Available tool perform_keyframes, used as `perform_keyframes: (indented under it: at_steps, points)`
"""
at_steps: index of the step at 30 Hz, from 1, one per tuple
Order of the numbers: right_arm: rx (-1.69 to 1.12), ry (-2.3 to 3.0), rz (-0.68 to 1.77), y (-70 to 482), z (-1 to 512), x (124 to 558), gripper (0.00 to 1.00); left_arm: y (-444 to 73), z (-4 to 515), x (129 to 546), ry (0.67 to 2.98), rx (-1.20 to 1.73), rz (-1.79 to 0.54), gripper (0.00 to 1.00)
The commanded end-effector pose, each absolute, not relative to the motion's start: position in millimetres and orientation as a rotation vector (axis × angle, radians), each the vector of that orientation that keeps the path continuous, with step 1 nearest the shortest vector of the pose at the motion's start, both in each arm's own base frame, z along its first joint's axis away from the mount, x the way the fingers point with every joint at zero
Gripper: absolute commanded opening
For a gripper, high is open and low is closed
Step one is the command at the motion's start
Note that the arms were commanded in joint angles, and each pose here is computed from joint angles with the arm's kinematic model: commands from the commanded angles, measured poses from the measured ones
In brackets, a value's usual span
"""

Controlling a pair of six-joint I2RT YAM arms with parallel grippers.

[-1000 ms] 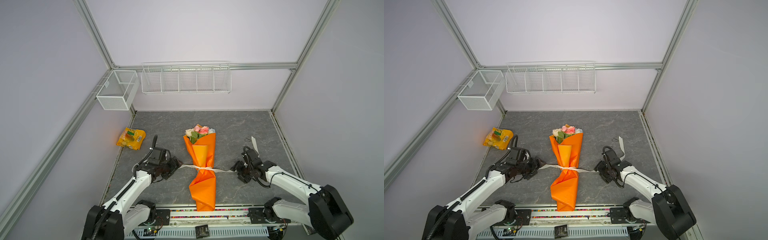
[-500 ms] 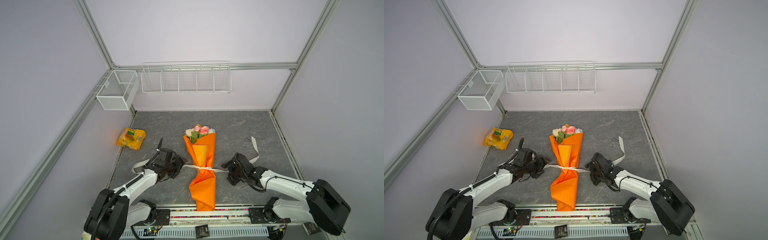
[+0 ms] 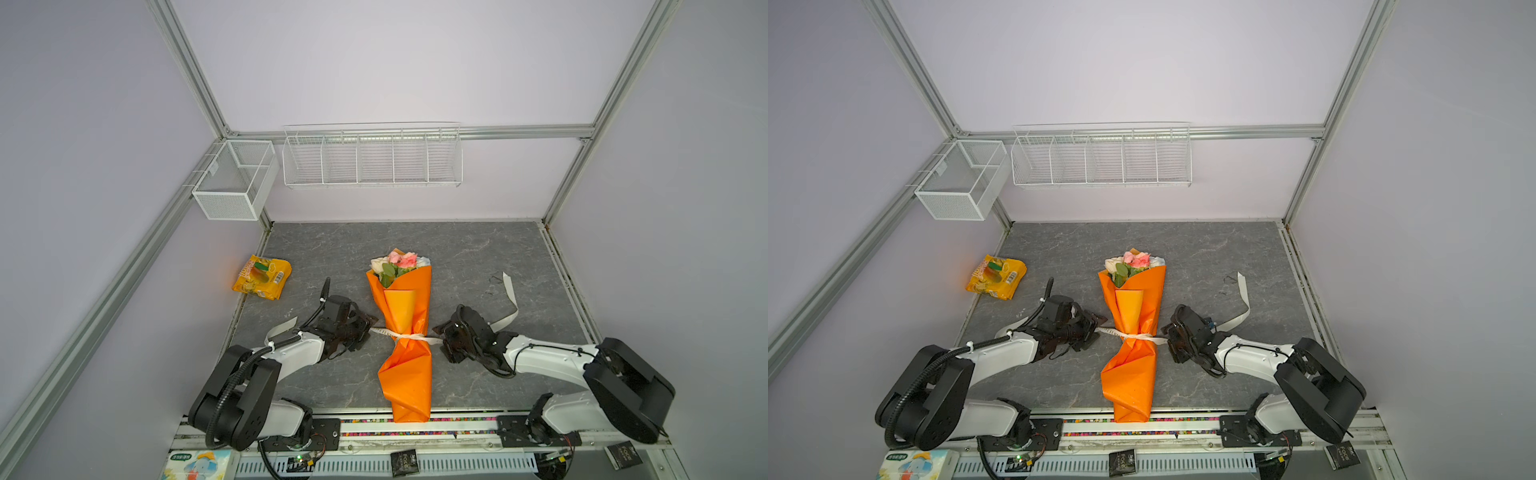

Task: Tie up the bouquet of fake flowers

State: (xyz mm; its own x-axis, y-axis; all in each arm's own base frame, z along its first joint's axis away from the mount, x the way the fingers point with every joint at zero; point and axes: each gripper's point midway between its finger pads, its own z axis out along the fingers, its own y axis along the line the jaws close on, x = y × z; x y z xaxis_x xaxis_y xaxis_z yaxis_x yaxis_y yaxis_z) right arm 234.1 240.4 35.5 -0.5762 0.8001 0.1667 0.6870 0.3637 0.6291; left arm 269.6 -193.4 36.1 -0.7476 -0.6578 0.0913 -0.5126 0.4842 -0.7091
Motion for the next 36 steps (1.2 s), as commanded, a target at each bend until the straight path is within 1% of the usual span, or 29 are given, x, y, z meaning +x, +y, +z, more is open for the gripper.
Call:
perform_keyframes:
  at_steps: [1,3,4,6,8,9,13,15,18,19,21,25,29,33,36]
  points:
    - [1.637,2.334,0.955,229,26,233,0.38,-195,27,268,2.552,-1.053,-1.11,0.39]
    - [1.63,2.332,0.911,224,27,233,0.24,-193,27,267,2.548,-1.05,-1.097,0.24]
    - [1.614,2.337,0.886,221,28,233,0.16,-191,28,267,2.536,-1.047,-1.09,0.15]
    - [1.55,2.327,0.847,212,33,239,0.06,-188,31,269,2.516,-1.025,-1.076,0.01]
    - [1.429,2.322,0.791,204,45,249,0.06,-186,37,272,2.509,-0.972,-1.054,0.0]
    - [1.35,2.339,0.726,197,51,253,0.06,-185,37,272,2.516,-0.947,-1.036,0.0]
    - [1.001,2.403,0.309,160,79,260,0.06,-176,34,273,2.563,-0.868,-0.917,0.0]
    - [0.891,2.385,0.13,140,88,261,0.06,-170,31,271,2.607,-0.835,-0.828,0.0]
    - [0.75,2.33,-0.091,116,106,266,0.06,-156,27,266,2.622,-0.867,-0.722,0.0]
    - [0.703,2.316,-0.166,109,110,266,0.06,-152,25,264,2.637,-0.823,-0.683,0.0]
    - [0.638,2.283,-0.248,105,122,273,0.06,-145,23,260,2.672,-0.782,-0.613,0.0]
    - [0.518,2.262,-0.395,99,125,282,0.06,-128,13,250,2.747,-0.741,-0.451,0.0]
    - [0.417,2.219,-0.568,93,133,292,0.06,-107,10,247,2.772,-0.733,-0.289,0.0]
    - [0.364,2.18,-0.686,86,139,297,0.06,-84,4,243,2.786,-0.771,-0.233,0.0]
    - [0.355,2.181,-0.768,78,134,299,0.06,-67,4,242,2.783,-0.774,-0.142,0.0]
